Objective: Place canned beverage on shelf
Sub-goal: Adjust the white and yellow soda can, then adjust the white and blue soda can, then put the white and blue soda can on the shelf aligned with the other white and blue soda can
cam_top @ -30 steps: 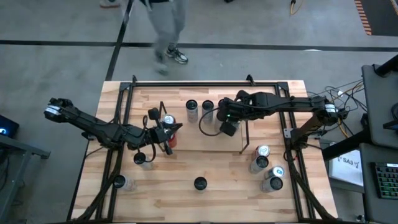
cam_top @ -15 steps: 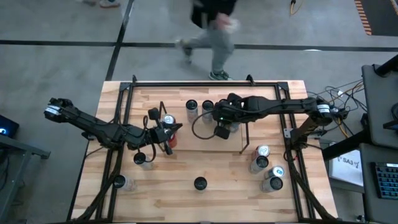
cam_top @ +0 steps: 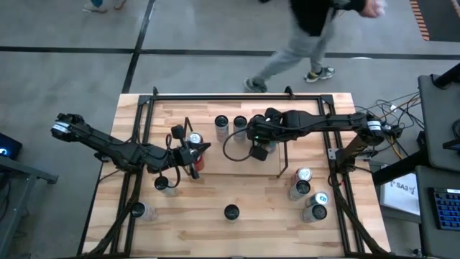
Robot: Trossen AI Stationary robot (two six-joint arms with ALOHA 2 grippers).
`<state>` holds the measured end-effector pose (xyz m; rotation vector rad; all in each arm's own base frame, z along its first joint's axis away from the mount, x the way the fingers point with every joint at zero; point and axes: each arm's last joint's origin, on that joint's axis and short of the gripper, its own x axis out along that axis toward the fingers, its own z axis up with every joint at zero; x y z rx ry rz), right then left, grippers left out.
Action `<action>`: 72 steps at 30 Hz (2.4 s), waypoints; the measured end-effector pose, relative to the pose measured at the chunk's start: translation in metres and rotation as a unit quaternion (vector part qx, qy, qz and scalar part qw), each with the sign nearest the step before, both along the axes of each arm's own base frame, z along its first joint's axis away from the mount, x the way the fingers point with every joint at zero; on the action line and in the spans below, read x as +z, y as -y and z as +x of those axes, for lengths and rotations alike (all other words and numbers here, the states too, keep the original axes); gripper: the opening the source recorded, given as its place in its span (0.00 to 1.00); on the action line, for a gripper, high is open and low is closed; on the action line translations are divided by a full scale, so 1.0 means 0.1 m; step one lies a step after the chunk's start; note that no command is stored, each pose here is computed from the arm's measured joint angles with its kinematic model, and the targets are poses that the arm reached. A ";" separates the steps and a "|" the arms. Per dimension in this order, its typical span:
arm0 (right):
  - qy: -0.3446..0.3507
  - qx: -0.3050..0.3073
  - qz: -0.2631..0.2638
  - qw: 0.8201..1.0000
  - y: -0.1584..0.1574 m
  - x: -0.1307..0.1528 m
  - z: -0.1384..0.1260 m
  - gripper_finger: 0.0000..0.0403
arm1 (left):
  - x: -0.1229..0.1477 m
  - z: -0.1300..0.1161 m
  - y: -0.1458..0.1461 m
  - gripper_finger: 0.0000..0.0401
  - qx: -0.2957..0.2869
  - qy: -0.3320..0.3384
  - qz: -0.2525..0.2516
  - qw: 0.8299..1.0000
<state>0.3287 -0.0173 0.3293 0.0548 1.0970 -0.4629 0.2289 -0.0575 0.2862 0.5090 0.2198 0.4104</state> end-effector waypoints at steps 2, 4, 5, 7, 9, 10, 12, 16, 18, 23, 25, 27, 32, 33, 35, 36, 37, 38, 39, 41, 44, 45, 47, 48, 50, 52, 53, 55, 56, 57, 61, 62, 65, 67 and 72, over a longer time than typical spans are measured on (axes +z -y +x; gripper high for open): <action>0.010 0.001 -0.001 1.000 0.00 0.06 0.01 0.02 | 0.00 0.00 0.00 0.00 0.000 0.000 0.000 1.000; 0.021 0.007 -0.005 1.000 0.00 0.12 0.02 0.02 | 0.00 0.00 0.00 0.00 0.000 0.000 0.000 1.000; 0.029 0.012 -0.008 0.999 0.00 0.15 0.03 0.02 | 0.00 0.00 0.00 0.00 0.000 0.000 0.000 1.000; 0.056 0.030 -0.019 0.998 0.00 0.19 0.08 0.02 | 0.00 0.00 0.00 0.00 0.000 0.000 0.000 1.000; 0.082 0.047 -0.028 0.995 0.00 0.22 0.14 0.02 | 0.00 0.00 0.00 0.00 0.000 0.000 0.000 1.000; 0.090 0.056 -0.034 0.994 0.00 0.21 0.18 0.02 | 0.00 0.00 0.00 0.00 0.000 0.000 0.000 1.000; 0.105 0.070 -0.046 0.991 0.02 0.22 0.24 0.02 | 0.00 0.00 0.00 0.00 0.000 0.000 0.000 1.000; 0.112 0.090 -0.045 0.989 0.05 0.12 0.38 0.02 | 0.00 0.00 0.00 0.00 0.000 0.000 0.000 1.000; 0.101 0.095 -0.037 0.990 0.07 0.03 0.44 0.02 | 0.00 0.00 0.00 0.00 0.000 0.000 0.000 1.000; 0.069 0.089 -0.038 0.993 0.14 -0.14 0.53 0.02 | 0.00 0.00 0.00 0.00 0.000 0.000 0.000 1.000; 0.060 0.085 -0.038 0.994 0.18 -0.19 0.55 0.02 | 0.00 0.00 0.00 0.00 0.000 -0.001 0.000 1.000; 0.057 0.083 -0.039 0.994 0.21 -0.20 0.55 0.02 | 0.00 0.00 0.00 0.00 0.000 -0.002 0.000 1.000; 0.057 0.076 -0.041 0.995 0.27 -0.20 0.54 0.02 | -0.01 0.00 0.00 0.00 0.000 -0.003 0.001 1.000; 0.057 0.077 -0.041 0.995 0.27 -0.20 0.54 0.02 | -0.01 0.00 0.00 0.00 0.000 -0.003 0.001 1.000; 0.055 0.081 -0.044 0.994 0.27 -0.20 0.54 0.02 | -0.01 0.00 0.00 0.00 0.000 -0.003 0.001 1.000; 0.055 0.082 -0.044 0.994 0.27 -0.20 0.54 0.02 | -0.01 0.00 0.00 0.00 0.000 -0.003 0.001 1.000; 0.055 0.082 -0.045 0.994 0.27 -0.20 0.54 0.02 | -0.01 0.00 0.00 0.00 0.000 -0.003 0.001 1.000; 0.055 0.082 -0.045 0.994 0.28 -0.20 0.54 0.02 | -0.01 0.00 0.00 0.00 0.000 -0.003 0.001 1.000; 0.055 0.081 -0.045 0.994 0.28 -0.20 0.54 0.02 | -0.01 0.00 0.00 0.00 0.000 -0.003 0.001 1.000; 0.055 0.082 -0.045 0.994 0.28 -0.20 0.54 0.02 | -0.01 0.00 0.00 0.00 0.000 -0.003 0.001 1.000; 0.058 0.089 -0.043 0.993 0.26 -0.16 0.53 0.02 | -0.01 0.00 0.00 0.00 0.000 -0.003 0.001 1.000; 0.065 0.095 -0.039 0.993 0.23 -0.12 0.52 0.02 | -0.01 0.00 0.00 0.00 0.000 -0.003 0.001 1.000; 0.086 0.114 -0.024 0.989 0.15 0.00 0.47 0.02 | 0.00 0.00 0.00 0.00 0.000 -0.003 0.001 1.000; 0.097 0.124 -0.020 0.987 0.09 0.08 0.44 0.02 | 0.01 0.00 0.00 0.00 0.000 -0.001 0.000 1.000; 0.118 0.140 -0.015 0.983 -0.03 0.22 0.35 0.02 | 0.04 0.01 0.00 0.00 0.000 0.006 -0.004 1.000; 0.128 0.156 -0.012 0.979 -0.17 0.33 0.24 0.02 | 0.08 0.01 0.00 0.00 0.001 0.015 -0.013 1.000; 0.133 0.162 -0.009 0.978 -0.24 0.38 0.19 0.02 | 0.10 0.01 0.00 0.00 0.001 0.020 -0.020 1.000; 0.139 0.176 -0.002 0.975 -0.39 0.46 0.07 0.02 | 0.14 0.02 0.01 0.00 0.002 0.032 -0.035 0.999; 0.145 0.183 0.003 0.972 -0.46 0.50 0.02 0.02 | 0.16 0.02 0.01 0.00 0.001 0.038 -0.043 0.998; 0.152 0.194 0.006 0.969 -0.54 0.54 -0.04 0.02 | 0.18 0.03 0.01 0.00 0.002 0.045 -0.053 0.998; 0.161 0.233 0.021 0.959 -0.86 0.60 -0.27 0.02 | 0.20 0.08 0.06 0.00 0.001 0.063 -0.095 0.993; 0.162 0.243 0.026 0.956 -0.94 0.60 -0.32 0.02 | 0.19 0.09 0.08 0.00 0.000 0.064 -0.105 0.992; 0.163 0.274 0.036 0.947 -1.14 0.60 -0.48 0.02 | 0.15 0.15 0.20 0.00 -0.014 0.063 -0.132 0.989; 0.165 0.288 0.041 0.942 -1.25 0.59 -0.58 0.02 | 0.13 0.21 0.30 0.00 -0.025 0.062 -0.148 0.987; 0.156 0.320 0.042 0.934 -1.54 0.49 -0.80 0.02 | 0.15 0.38 0.64 0.00 -0.062 0.053 -0.163 0.983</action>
